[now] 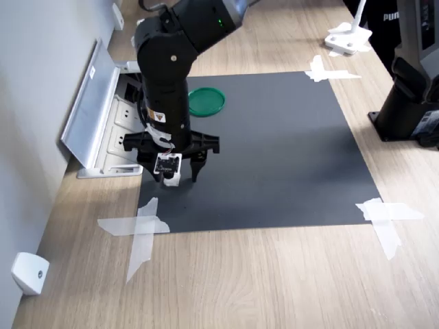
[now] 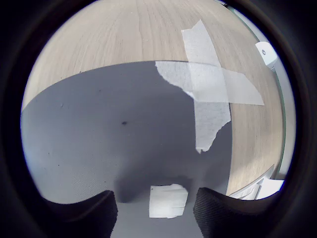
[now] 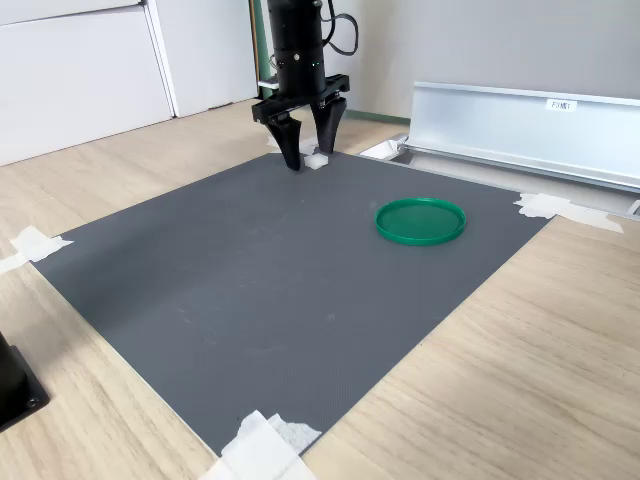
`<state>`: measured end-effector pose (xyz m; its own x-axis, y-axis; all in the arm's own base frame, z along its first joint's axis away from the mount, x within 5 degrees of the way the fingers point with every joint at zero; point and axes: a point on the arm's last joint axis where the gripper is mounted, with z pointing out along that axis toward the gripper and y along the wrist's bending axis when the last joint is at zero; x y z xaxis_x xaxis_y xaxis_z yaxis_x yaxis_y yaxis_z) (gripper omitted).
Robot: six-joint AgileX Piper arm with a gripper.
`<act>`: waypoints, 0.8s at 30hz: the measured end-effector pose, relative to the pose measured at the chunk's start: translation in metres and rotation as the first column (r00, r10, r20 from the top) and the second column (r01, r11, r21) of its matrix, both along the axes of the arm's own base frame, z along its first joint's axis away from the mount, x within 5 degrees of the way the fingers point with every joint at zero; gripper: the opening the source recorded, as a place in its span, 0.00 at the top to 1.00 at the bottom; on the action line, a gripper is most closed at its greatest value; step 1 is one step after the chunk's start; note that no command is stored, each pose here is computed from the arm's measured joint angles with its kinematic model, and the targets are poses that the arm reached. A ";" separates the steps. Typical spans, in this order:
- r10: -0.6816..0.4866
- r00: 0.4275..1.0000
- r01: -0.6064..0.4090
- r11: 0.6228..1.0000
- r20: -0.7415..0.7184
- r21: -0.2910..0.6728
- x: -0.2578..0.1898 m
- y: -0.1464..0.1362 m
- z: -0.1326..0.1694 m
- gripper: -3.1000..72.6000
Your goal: Grasp a white terminal and put it on the green lid.
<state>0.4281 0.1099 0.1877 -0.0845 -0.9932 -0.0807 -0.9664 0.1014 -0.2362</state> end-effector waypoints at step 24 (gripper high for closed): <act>-0.077 0.997 0.077 0.997 -0.008 0.023 0.008 0.002 -0.003 0.45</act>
